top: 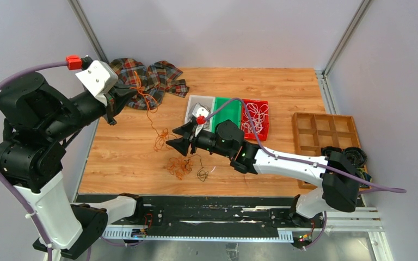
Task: Untangle the cables
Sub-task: Untie the cable.
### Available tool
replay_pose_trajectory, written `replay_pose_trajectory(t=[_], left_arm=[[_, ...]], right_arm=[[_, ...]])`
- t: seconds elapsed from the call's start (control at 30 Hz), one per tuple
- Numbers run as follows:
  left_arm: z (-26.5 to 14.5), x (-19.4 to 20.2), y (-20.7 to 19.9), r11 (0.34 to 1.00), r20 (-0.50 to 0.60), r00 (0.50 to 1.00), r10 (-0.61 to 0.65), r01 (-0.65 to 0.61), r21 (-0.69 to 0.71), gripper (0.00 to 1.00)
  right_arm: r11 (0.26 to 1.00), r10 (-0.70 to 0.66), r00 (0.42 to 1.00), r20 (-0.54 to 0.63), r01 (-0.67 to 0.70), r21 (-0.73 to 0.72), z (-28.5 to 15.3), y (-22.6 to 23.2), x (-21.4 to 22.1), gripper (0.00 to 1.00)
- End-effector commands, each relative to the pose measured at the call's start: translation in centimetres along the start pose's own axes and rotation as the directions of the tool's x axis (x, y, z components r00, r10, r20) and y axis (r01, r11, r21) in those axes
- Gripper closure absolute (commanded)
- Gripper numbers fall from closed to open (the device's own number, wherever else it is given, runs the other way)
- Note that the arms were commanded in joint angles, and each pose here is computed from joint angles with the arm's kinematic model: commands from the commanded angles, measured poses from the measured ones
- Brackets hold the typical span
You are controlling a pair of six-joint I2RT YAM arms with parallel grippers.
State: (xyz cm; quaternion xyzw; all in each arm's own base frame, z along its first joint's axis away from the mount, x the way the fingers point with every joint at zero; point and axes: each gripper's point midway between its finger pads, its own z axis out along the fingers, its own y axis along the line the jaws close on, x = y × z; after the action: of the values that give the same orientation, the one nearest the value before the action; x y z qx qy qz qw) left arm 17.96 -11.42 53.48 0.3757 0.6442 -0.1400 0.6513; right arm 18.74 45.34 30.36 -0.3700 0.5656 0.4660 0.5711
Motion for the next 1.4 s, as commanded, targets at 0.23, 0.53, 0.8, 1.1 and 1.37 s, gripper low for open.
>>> replay_pose_trajectory(t=[0.23,0.53,0.8,1.1,1.37], left_arm=[[-0.2,-0.9,-0.3,1.0,0.031,0.999,0.015,-0.015,0.016,1.0],[-0.3,-0.7,-0.3,0.999,0.027,0.999,0.03,-0.03,0.01,1.0],[-0.3,-0.9,-0.3,0.999,0.031,0.999,0.027,-0.028,0.017,1.0],[-0.2,-0.8,-0.3,0.999,0.029,0.999,0.03,-0.03,0.018,1.0],[-0.2,-0.8,-0.4,0.999,0.03,0.999,0.032,-0.032,0.022,1.0]], right_arm=[[0.999,0.012,1.0,-0.002,-0.012,-0.053,1.3,1.3,-0.7,0.85],[1.0,0.0,0.999,-0.036,0.001,0.029,0.4,-0.4,0.5,0.98],[1.0,-0.011,0.999,-0.048,0.01,-0.017,-1.1,0.4,0.4,0.57],[0.998,-0.06,0.996,-0.06,0.061,0.025,-2.9,-0.6,-0.8,0.57],[0.991,-0.005,0.999,-0.053,-0.002,-0.132,-2.9,2.3,-1.4,0.54]])
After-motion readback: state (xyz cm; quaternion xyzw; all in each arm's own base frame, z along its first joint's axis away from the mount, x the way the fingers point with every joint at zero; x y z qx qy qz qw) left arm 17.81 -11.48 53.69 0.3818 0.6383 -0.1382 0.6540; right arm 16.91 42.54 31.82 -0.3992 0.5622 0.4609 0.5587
